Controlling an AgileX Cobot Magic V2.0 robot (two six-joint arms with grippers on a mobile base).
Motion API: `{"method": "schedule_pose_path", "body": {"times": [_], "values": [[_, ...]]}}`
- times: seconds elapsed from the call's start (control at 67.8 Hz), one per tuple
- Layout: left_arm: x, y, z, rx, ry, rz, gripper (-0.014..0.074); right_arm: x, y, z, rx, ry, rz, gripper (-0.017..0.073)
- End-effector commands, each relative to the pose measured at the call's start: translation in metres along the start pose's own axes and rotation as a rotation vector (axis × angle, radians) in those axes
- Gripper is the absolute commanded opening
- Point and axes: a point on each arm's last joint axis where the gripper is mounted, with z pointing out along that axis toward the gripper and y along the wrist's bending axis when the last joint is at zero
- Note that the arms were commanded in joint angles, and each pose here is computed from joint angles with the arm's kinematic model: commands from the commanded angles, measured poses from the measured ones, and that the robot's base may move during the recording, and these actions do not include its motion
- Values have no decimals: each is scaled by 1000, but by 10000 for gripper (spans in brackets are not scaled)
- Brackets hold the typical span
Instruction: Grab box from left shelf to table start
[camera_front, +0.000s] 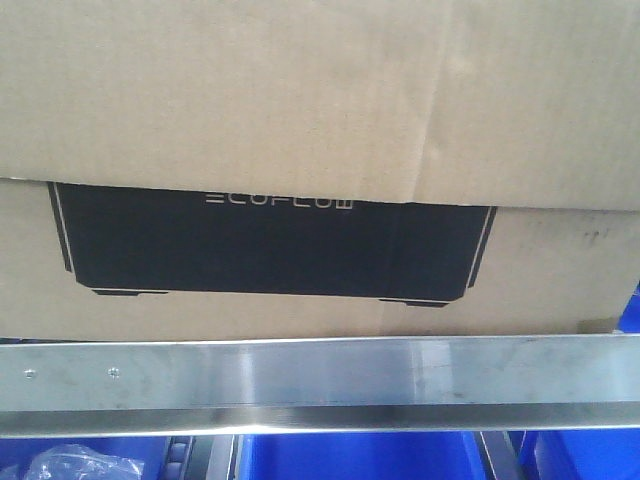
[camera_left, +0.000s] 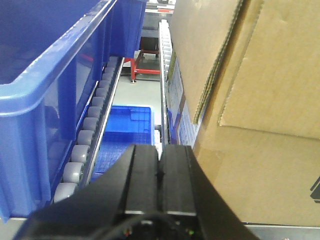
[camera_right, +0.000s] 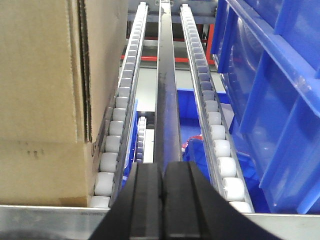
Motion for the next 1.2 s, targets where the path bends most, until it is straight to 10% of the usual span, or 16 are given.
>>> {"method": "schedule_pose_path", "body": {"times": [0.0, 0.708, 0.871, 1.181], "values": [[-11, 0, -2, 1, -110, -5, -99, -8, 0, -1, 3, -97, -8, 57], [-17, 0, -3, 0, -178, -15, -99, -8, 0, -1, 3, -97, -8, 57], [-37, 3, -8, -13, -369, -98, -99, -8, 0, -1, 3, -99, -8, 57], [-106, -4, -23, 13, -382, -21, -97, -8, 0, -1, 3, -99, -8, 57]]}}
